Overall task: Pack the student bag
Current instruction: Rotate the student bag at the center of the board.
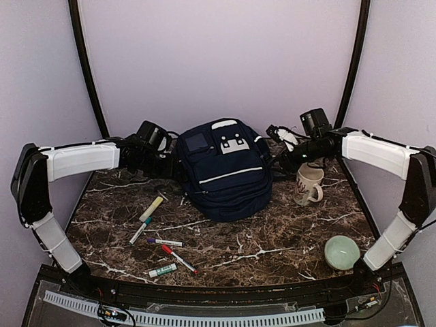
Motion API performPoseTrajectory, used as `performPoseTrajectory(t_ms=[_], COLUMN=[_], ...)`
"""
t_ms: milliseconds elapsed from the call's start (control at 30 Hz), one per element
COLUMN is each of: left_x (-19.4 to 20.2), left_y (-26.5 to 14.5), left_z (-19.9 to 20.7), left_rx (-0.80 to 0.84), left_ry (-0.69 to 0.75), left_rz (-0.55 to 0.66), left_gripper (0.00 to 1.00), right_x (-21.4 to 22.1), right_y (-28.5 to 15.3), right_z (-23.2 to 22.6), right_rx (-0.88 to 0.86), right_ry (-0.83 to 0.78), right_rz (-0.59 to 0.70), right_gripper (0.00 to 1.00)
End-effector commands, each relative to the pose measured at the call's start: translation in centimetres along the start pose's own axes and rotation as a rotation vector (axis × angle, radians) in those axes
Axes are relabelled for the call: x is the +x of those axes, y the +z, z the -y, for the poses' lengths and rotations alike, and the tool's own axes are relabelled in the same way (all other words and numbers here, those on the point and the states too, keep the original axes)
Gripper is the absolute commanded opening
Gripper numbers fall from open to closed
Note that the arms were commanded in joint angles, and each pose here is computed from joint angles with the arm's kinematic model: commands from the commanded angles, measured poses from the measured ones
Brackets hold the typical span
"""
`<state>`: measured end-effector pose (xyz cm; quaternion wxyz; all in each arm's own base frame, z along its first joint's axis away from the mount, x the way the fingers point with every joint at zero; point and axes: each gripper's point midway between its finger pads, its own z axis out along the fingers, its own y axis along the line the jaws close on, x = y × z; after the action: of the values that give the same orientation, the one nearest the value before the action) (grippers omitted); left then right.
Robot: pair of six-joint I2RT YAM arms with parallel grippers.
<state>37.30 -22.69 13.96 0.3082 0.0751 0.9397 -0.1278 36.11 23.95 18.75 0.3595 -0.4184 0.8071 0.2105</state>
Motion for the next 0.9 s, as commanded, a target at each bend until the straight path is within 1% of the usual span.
performPoseTrajectory(t_ms=[0,100,167,300,433,567,733,800,867], left_x=[-2.8,-4.2,-4.9,-6.5,-6.3,-5.4,-4.4,-3.9,-3.7], left_y=[2.2,3.6,4.6,6.5,9.7,11.5,12.7,12.5,11.6], left_z=[-0.8,-2.2,-3.1,-2.8,-3.6,-4.4,-3.9,-4.0,-4.1], left_rx=[0.042,0.109,0.144,0.242,0.205,0.195,0.238,0.237,0.241], left_ry=[-0.207,-0.335,-0.398,-0.442,-0.465,-0.551,-0.596,-0.61,-0.617], left_rz=[0.028,0.053,0.06,0.056,0.001,-0.01,-0.032,-0.036,-0.01], left_gripper=[0.61,0.62,0.62,0.63,0.62,0.58,0.36,0.23,0.11], right_x=[0.6,0.7,1.6,3.5,3.9,4.9,6.6,7.1,7.6], right_y=[1.5,2.7,3.8,6.5,8.4,10.0,12.0,12.8,13.5], right_z=[1.5,2.3,2.4,2.7,3.2,3.8,4.5,5.1,5.4], right_rx=[0.078,0.086,0.078,0.063,0.076,0.097,0.111,0.131,0.139], right_ry=[0.029,0.048,0.061,0.096,0.108,0.124,0.129,0.127,0.122], right_rz=[-0.091,-0.128,-0.178,-0.289,-0.324,-0.37,-0.428,-0.44,-0.445], right_gripper=[0.52,0.54,0.55,0.59,0.6,0.6,0.59,0.59,0.59])
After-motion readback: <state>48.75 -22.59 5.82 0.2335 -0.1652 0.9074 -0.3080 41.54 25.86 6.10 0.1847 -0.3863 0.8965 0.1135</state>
